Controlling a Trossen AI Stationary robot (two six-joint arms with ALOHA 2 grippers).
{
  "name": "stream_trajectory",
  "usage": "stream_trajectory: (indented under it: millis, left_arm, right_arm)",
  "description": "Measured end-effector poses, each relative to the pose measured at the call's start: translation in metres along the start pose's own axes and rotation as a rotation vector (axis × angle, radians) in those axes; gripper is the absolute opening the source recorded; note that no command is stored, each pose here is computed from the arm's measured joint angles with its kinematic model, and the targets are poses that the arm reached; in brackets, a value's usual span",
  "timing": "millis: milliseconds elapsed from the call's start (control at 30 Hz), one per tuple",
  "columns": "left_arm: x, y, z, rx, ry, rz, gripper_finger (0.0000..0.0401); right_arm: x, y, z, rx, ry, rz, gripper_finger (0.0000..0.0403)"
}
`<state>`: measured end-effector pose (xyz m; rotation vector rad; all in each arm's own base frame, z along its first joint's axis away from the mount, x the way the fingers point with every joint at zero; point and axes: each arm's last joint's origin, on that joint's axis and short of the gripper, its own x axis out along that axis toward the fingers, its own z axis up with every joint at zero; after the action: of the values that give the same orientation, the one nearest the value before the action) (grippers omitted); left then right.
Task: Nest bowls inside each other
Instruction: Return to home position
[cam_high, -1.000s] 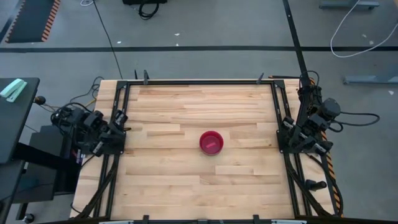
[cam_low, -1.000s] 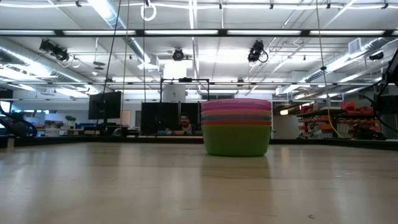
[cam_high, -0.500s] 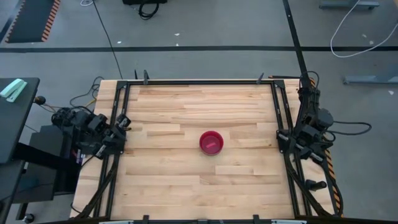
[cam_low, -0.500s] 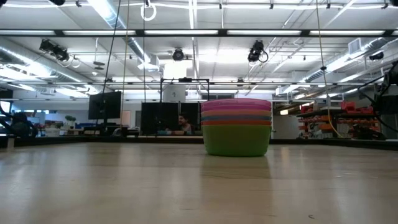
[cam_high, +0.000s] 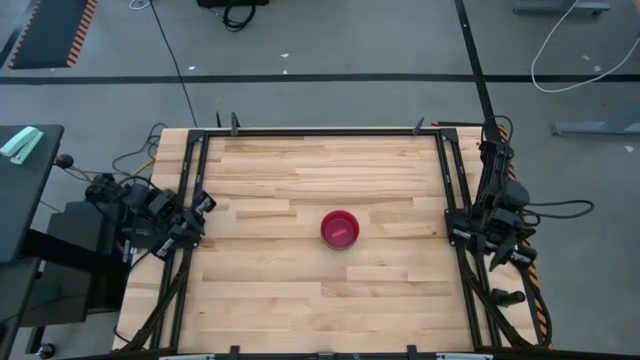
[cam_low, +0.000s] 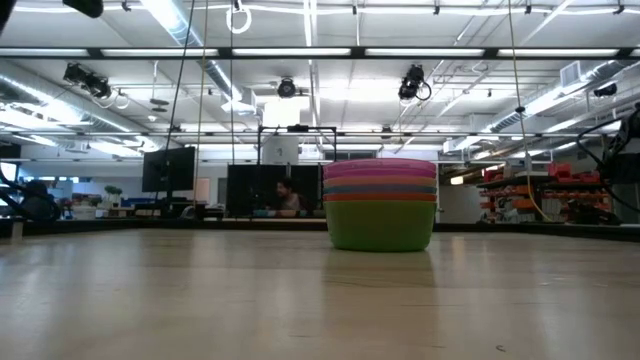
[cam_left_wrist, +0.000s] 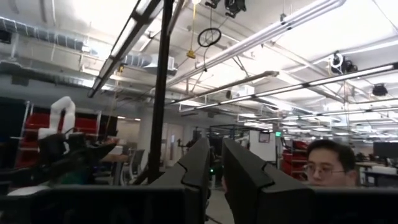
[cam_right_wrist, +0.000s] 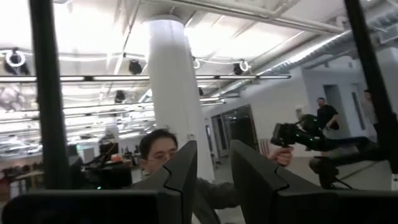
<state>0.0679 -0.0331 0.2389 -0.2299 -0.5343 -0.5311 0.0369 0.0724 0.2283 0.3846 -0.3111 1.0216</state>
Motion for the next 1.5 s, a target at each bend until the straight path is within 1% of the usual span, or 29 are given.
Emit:
stream_trajectory:
  millis: [100, 267, 433, 667, 733, 900, 1067, 1167, 1267, 1367, 1500]
  left_arm:
    - [-0.001, 0.0, -0.004, -0.007, 0.009, -0.011, 0.0056]
    - [-0.001, 0.0, -0.005, -0.008, 0.021, -0.03, 0.0061]
    - [-0.001, -0.001, -0.006, -0.009, 0.042, -0.055, 0.0057]
    - [-0.002, 0.0, -0.015, -0.022, 0.099, -0.041, 0.0051]
    - [-0.003, 0.001, -0.018, -0.048, 0.104, -0.039, 0.0053]
    - [-0.007, 0.003, -0.034, -0.075, 0.154, -0.027, 0.0059]
    - [-0.007, 0.003, -0.036, -0.076, 0.162, -0.025, 0.0062]
    - [-0.008, 0.003, -0.038, -0.078, 0.177, -0.022, 0.0058]
    - [-0.009, 0.005, -0.045, -0.088, 0.25, 0.009, 0.0054]
    - [-0.011, 0.007, -0.052, -0.114, 0.319, 0.076, 0.0053]
    - [-0.015, 0.009, -0.06, -0.135, 0.401, 0.132, 0.0058]
  right_arm:
    - [0.0, 0.0, -0.003, -0.01, -0.002, 0.032, 0.0105]
    - [-0.002, -0.001, -0.014, -0.008, 0.008, 0.036, 0.0105]
    - [-0.003, -0.002, -0.023, -0.003, 0.009, 0.041, 0.0105]
    - [-0.003, -0.002, -0.023, -0.019, 0.01, 0.058, 0.0104]
    - [-0.003, -0.002, -0.024, -0.017, 0.017, 0.057, 0.0104]
    - [-0.004, -0.002, -0.027, -0.024, 0.052, 0.054, 0.0104]
    - [-0.004, -0.002, -0.027, -0.04, 0.053, 0.054, 0.0104]
    - [-0.004, -0.002, -0.03, -0.043, 0.083, 0.05, 0.0104]
    - [-0.004, -0.003, -0.033, -0.047, 0.113, 0.047, 0.0104]
    - [-0.004, -0.003, -0.036, -0.053, 0.151, 0.043, 0.0104]
    - [-0.006, -0.004, -0.044, -0.051, 0.232, 0.034, 0.0104]
